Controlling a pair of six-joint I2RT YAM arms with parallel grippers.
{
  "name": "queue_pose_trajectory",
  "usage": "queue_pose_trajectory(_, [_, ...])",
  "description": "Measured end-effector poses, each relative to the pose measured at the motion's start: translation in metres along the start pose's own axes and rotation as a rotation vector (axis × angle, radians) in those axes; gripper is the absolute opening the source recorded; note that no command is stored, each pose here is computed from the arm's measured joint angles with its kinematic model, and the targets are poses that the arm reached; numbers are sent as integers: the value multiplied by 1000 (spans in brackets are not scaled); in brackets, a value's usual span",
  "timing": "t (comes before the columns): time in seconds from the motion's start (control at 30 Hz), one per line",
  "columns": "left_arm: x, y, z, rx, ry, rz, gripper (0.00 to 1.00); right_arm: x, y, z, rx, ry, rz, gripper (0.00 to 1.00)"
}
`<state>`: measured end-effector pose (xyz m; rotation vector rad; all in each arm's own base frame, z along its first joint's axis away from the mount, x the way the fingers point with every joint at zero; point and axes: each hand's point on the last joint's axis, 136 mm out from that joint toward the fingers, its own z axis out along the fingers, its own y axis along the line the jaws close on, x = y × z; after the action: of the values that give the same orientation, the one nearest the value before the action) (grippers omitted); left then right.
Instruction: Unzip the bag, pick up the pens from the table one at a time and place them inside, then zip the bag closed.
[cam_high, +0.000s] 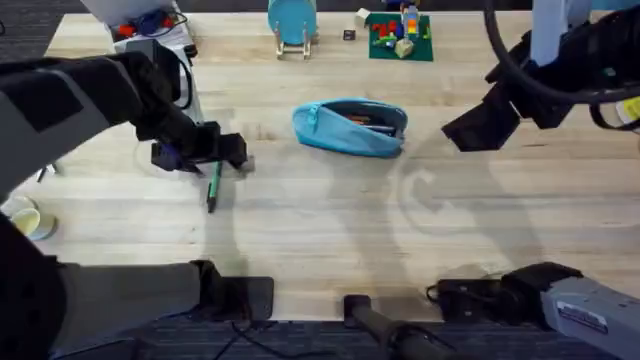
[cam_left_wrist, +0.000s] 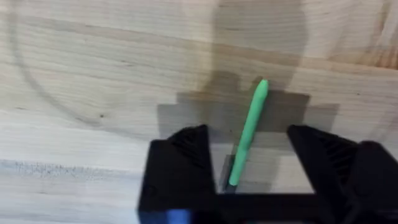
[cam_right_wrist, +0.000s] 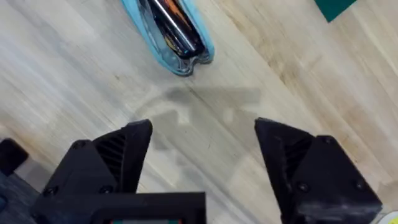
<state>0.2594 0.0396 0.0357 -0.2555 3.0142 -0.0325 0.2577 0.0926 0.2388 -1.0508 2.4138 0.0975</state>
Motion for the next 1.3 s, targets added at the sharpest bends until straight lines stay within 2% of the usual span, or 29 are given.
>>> queue_pose_trajectory(0.03, [0,0,0,1,0,-1,733,0,0,0,0,0,0,998])
queue_pose_trajectory(0.07, [0,0,0,1,0,-2,623,0,0,0,0,0,0,998])
queue_pose_trajectory(0.17, [0,-1,0,5,0,1,187,0,0,0,0,0,0,998])
queue_pose_trajectory(0.2, [0,-1,0,7,0,3,90,0,0,0,0,0,0,998])
queue_pose_trajectory(0.23, [0,-2,0,9,0,3,58,0,0,0,0,0,0,998])
queue_pose_trajectory(0.83, [-2,-2,-2,10,-6,3,42,0,0,0,0,0,0,998])
queue_pose_trajectory(0.93, [-12,-2,-8,9,-29,4,42,0,0,0,0,0,0,998])
queue_pose_trajectory(1.03, [-28,-2,-24,9,-70,5,42,0,0,0,0,0,0,998])
queue_pose_trajectory(1.17, [-50,-3,-50,9,-122,7,42,0,0,0,0,0,0,998])
queue_pose_trajectory(1.3, [-64,-4,-80,8,-151,30,42,0,0,0,0,0,0,998])
